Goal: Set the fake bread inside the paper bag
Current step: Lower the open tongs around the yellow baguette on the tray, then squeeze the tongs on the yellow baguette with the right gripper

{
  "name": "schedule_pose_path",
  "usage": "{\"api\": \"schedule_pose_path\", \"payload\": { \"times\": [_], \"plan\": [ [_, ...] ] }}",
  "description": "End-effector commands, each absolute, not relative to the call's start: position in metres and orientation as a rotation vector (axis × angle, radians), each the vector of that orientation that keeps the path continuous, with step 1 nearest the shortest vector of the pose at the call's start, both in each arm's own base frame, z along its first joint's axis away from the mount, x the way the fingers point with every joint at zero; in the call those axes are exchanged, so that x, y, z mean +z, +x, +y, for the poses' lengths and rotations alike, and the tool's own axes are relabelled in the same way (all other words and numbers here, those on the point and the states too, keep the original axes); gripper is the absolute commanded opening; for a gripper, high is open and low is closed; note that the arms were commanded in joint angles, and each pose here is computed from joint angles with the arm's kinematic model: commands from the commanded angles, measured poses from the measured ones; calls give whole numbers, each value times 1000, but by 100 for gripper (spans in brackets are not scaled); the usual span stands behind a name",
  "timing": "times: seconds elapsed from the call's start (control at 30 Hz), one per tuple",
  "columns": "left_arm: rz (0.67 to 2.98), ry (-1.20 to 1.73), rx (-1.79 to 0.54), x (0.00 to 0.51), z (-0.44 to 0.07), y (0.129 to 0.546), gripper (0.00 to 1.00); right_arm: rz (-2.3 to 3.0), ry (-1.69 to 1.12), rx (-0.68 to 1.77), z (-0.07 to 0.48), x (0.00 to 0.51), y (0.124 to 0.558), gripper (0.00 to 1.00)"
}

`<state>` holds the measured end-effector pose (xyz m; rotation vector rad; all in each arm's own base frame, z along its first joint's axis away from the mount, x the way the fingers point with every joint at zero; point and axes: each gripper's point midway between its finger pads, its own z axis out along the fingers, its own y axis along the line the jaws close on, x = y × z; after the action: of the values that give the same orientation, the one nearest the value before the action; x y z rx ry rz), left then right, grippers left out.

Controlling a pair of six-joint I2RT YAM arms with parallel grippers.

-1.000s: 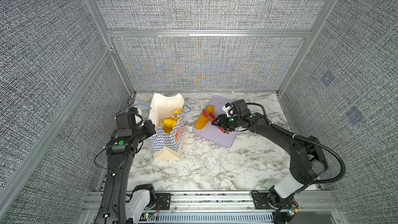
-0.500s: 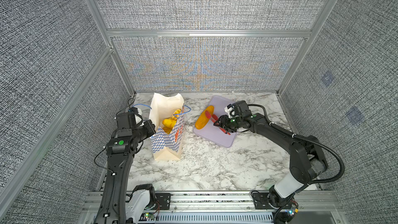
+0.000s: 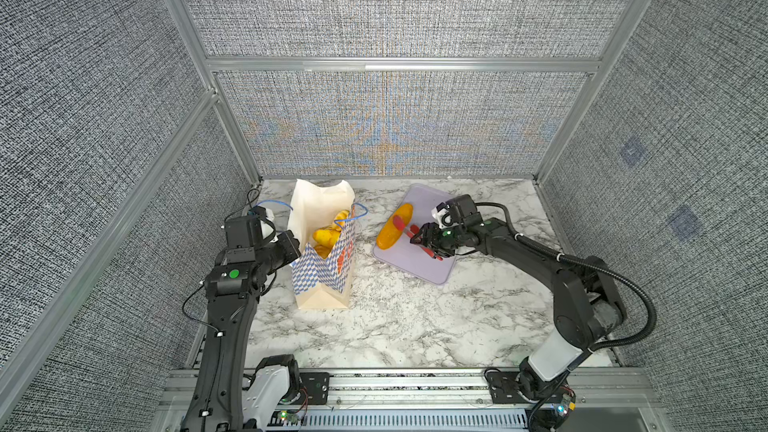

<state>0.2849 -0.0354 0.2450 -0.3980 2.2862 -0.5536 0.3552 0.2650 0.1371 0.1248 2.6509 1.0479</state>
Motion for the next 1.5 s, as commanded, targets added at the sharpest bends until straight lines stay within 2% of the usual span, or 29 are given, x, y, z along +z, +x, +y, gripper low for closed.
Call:
{"api": "schedule_pose_path", "payload": {
  "times": [0.0, 0.93, 1.47],
  "plan": [
    [2292, -386, -544, 245, -35, 285, 3, 2604, 106, 1090, 271, 148, 363, 66],
    [2300, -382, -526, 243, -33, 281, 3, 2609, 177, 1162, 283, 133, 388, 66],
    [2296, -384, -523, 243, -33, 280, 3, 2652, 199, 1150, 283, 112, 397, 59]
  ]
}}
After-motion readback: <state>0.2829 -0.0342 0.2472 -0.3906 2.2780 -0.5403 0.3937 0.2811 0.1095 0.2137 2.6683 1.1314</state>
